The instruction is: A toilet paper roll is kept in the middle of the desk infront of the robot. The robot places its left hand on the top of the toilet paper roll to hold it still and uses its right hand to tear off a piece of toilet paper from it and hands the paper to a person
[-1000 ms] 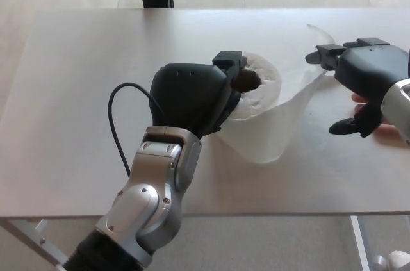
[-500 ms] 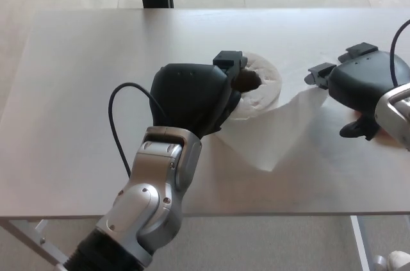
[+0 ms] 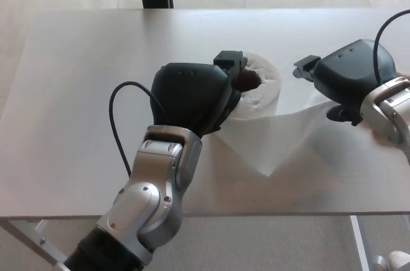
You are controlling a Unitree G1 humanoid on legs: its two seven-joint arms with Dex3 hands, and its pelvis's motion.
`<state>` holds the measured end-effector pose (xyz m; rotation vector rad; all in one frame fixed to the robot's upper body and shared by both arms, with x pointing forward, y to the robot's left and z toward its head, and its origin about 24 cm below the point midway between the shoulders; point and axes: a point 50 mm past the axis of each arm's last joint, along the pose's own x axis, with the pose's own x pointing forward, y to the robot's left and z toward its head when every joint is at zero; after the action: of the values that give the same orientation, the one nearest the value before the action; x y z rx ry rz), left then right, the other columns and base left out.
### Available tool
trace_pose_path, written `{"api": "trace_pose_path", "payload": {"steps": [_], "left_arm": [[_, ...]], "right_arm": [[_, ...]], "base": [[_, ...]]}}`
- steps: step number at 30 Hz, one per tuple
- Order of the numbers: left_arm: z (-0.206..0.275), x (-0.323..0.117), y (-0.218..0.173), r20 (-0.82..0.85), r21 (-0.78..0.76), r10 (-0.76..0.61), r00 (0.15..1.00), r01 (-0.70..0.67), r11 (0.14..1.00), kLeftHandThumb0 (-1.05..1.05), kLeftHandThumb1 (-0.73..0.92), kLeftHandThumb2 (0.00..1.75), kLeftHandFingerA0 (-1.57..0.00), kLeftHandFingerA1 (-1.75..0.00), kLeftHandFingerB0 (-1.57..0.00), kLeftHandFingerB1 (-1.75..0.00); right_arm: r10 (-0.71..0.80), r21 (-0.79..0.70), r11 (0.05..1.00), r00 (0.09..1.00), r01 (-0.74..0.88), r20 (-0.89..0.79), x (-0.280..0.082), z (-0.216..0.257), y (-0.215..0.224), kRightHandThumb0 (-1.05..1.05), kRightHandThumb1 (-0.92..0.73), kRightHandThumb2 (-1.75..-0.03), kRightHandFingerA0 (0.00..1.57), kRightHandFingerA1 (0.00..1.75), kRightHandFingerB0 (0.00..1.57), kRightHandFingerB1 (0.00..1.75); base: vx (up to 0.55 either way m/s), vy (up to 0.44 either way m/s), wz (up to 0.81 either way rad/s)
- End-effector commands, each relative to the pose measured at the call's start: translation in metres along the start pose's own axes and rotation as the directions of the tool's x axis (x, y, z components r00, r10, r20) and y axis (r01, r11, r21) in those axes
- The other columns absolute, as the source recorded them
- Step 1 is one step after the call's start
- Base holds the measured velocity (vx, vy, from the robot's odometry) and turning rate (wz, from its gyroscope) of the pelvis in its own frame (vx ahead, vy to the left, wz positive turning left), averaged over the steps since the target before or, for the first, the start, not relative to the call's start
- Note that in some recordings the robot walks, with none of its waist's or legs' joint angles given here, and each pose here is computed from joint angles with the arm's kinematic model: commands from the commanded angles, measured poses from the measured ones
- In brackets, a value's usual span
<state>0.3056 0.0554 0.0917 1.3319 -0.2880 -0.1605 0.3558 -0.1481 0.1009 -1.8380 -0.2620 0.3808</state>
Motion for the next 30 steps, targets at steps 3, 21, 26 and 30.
{"api": "trace_pose_path", "payload": {"steps": [3,21,26,30], "left_arm": [[-0.023,-0.013,-0.031,-0.126,0.030,-0.192,0.973,0.197,0.980,-0.43,0.68,0.70,-0.83,-1.29,-0.62,-0.57],[-0.029,-0.016,-0.033,-0.115,0.038,-0.157,0.981,0.162,0.986,-0.43,0.68,0.71,-0.92,-1.46,-0.65,-0.61],[-0.029,-0.017,-0.036,-0.119,0.042,-0.164,0.979,0.170,0.985,-0.45,0.71,0.69,-0.85,-1.37,-0.70,-0.68],[-0.027,-0.018,-0.037,-0.118,0.041,-0.168,0.979,0.174,0.984,-0.44,0.71,0.72,-0.89,-1.45,-0.68,-0.73]], "right_arm": [[-0.148,0.006,0.989,0.985,0.149,0.090,-0.001,0.010,0.002,-0.38,-0.55,-0.61,0.97,1.71,0.90,0.60],[-0.180,-0.033,0.982,0.978,0.185,0.109,-0.015,0.004,0.022,-0.34,-0.72,-0.73,0.93,1.75,0.79,1.52],[-0.193,0.261,0.942,0.977,0.209,-0.086,-0.016,0.003,0.026,-0.26,-0.56,-0.97,0.94,1.75,0.74,1.61],[-0.176,0.581,0.731,0.921,0.359,-0.348,-0.015,0.006,0.026,-0.29,-0.57,-1.08,0.91,1.75,0.77,1.52]], "base": [[0.00,0.000,0.00],[0.00,0.000,0.00],[0.00,0.000,0.00],[0.00,0.000,0.00]]}}
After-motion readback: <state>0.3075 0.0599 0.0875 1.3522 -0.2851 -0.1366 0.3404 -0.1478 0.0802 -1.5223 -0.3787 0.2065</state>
